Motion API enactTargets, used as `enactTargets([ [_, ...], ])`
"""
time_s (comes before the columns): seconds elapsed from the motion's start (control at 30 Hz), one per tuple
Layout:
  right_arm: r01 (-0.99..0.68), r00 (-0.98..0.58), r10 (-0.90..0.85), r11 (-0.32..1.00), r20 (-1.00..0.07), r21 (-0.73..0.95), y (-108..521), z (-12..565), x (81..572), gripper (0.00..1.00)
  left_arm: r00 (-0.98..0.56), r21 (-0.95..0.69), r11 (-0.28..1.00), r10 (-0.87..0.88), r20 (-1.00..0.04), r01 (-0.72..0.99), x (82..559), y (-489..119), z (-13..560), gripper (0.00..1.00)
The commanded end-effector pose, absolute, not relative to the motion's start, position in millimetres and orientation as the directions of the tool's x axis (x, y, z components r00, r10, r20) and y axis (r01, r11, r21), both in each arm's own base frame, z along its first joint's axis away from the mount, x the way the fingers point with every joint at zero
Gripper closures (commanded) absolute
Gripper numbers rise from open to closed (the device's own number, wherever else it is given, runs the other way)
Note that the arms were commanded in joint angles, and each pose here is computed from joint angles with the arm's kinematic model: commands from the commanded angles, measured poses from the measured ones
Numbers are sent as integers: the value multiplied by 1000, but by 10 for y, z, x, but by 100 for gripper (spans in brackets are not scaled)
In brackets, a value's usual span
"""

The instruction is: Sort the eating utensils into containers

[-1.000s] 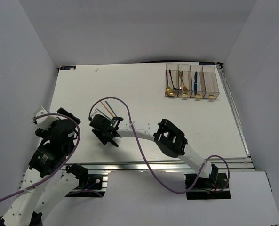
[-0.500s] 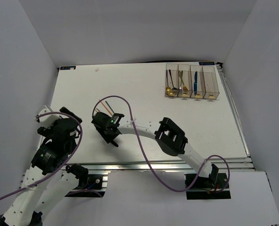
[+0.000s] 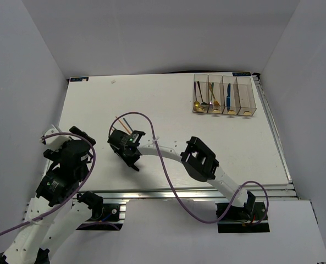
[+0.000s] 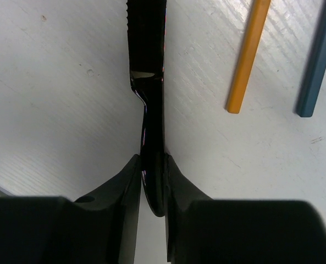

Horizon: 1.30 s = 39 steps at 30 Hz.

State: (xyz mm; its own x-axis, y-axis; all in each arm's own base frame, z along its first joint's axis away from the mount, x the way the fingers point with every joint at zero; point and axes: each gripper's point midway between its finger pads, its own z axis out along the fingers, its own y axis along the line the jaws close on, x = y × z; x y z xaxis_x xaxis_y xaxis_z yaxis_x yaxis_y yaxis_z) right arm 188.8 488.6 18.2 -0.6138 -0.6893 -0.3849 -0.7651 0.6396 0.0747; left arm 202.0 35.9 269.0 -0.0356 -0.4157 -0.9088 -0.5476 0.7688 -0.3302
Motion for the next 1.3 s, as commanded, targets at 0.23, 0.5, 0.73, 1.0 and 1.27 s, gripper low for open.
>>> enactTargets([
  [0.23,-784,-619,-770,616,-155,75,4437,-330,1483,100,-31,-342,777,-420,-907,-528,2046,323,2683,2],
  [0.5,-746,-632,-678,663,-375,60,4647,431,1781,100,-32,-337,766,-421,-906,-548,2038,346,2665,2],
  [0.73,-717,-648,-625,694,-436,70,4446,691,1808,100,37,-405,750,-455,-890,-523,1940,408,2752,2],
  [1.0,-707,-651,-594,701,-472,93,4303,861,1846,100,22,-392,753,-449,-893,-528,1955,397,2739,2],
  [1.27,-693,-662,-596,717,-454,69,4155,798,1874,100,23,-395,758,-450,-893,-519,1970,380,2736,2],
])
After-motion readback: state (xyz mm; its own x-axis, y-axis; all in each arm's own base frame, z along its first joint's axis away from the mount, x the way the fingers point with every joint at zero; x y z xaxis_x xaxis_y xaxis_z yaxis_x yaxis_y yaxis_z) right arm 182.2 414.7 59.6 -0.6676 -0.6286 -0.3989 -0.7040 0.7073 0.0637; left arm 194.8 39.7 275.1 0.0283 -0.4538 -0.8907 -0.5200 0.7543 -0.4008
